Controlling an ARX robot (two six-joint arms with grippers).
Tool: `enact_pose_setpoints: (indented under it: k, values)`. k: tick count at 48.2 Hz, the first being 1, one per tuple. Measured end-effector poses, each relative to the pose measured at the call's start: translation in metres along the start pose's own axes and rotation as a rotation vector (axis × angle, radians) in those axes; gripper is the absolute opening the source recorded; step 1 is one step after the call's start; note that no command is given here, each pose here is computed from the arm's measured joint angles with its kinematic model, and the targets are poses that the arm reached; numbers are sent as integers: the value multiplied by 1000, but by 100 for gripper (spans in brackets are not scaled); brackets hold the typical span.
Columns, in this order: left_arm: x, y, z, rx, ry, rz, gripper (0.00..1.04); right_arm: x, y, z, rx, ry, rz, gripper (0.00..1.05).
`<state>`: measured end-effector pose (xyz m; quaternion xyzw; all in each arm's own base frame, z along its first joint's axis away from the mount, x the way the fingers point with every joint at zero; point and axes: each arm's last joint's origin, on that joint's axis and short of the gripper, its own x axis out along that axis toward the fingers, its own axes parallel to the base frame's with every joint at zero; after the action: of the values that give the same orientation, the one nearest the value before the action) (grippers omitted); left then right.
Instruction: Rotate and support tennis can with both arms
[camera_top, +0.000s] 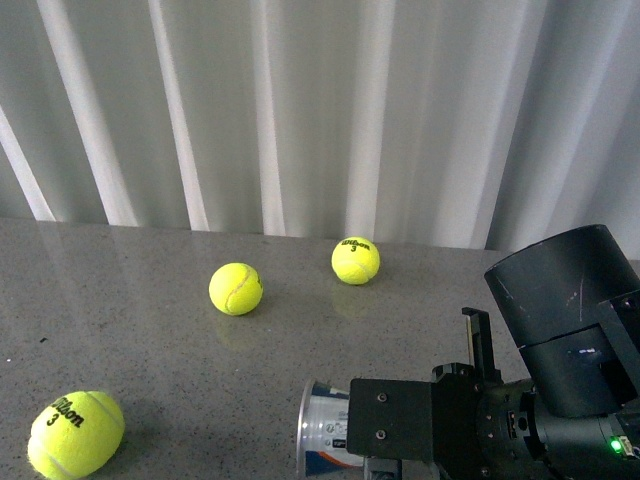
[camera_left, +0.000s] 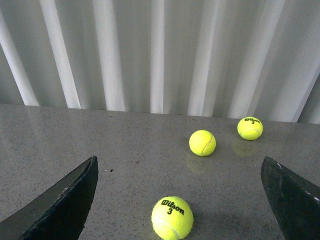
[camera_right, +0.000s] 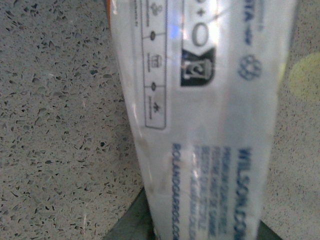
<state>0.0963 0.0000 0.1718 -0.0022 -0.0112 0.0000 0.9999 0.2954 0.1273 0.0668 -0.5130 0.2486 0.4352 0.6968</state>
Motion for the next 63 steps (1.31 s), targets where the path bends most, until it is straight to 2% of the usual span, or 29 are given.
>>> enact_pose_setpoints:
  k: [8,15,26,30,42,63]
  values:
    - [0,0,0,0,0,0,98,1,0,-2,1,4,3,40]
    - [0,0,0,0,0,0,98,1,1,-2,1,7,10,67]
    - [0,0,0,0,0,0,98,-5,1,2,9,7,8,100]
    - [0,0,0,0,0,0,98,-9,0,3,14,6,8,97]
    - [0,0,0,0,0,0,98,-24,-7,5,47,1,-15,98]
    - [0,0,0,0,0,0,98,-62,-19,-13,168,-28,-73,98]
